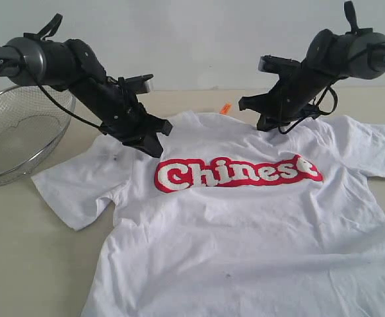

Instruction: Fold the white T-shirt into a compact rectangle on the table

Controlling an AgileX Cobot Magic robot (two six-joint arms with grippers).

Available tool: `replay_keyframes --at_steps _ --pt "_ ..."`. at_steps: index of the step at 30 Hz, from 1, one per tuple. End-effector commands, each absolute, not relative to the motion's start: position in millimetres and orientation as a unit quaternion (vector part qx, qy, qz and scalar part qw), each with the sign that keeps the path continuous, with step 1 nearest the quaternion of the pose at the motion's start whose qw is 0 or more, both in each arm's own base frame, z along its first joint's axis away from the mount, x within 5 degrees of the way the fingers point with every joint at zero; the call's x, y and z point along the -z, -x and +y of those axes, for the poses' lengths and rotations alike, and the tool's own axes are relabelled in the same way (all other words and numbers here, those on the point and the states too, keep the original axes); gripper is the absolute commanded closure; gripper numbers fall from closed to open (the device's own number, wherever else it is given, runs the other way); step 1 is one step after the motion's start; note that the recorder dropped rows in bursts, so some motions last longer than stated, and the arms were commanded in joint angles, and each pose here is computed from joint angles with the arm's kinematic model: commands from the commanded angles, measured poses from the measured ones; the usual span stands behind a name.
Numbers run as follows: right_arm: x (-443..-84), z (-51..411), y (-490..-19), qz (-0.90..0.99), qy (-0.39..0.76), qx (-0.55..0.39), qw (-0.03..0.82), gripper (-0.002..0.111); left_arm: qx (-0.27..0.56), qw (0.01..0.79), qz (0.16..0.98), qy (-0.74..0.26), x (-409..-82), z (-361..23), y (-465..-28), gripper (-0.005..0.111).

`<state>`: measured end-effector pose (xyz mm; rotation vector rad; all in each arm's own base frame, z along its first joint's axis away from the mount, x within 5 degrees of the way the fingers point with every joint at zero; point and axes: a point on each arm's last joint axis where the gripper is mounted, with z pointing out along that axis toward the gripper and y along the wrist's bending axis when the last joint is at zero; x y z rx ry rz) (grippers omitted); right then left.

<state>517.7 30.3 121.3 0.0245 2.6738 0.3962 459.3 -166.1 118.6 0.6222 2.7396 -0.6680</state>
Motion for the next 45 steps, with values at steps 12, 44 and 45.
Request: replay_keyframes --at_steps 12,44,45 --pt "-99 22 -527 0.962 -0.022 -0.106 0.25 0.108 0.223 0.134 0.94 -0.221 -120 -165 -461 0.102" --pt "-188 -24 -522 0.941 -0.073 -0.07 0.322 0.108 0.226 0.133 0.934 -0.244 -149 -160 -458 0.102" --pt "-186 -32 -520 0.946 -0.072 -0.06 0.31 0.108 0.227 0.131 0.933 -0.245 -150 -160 -458 0.102"
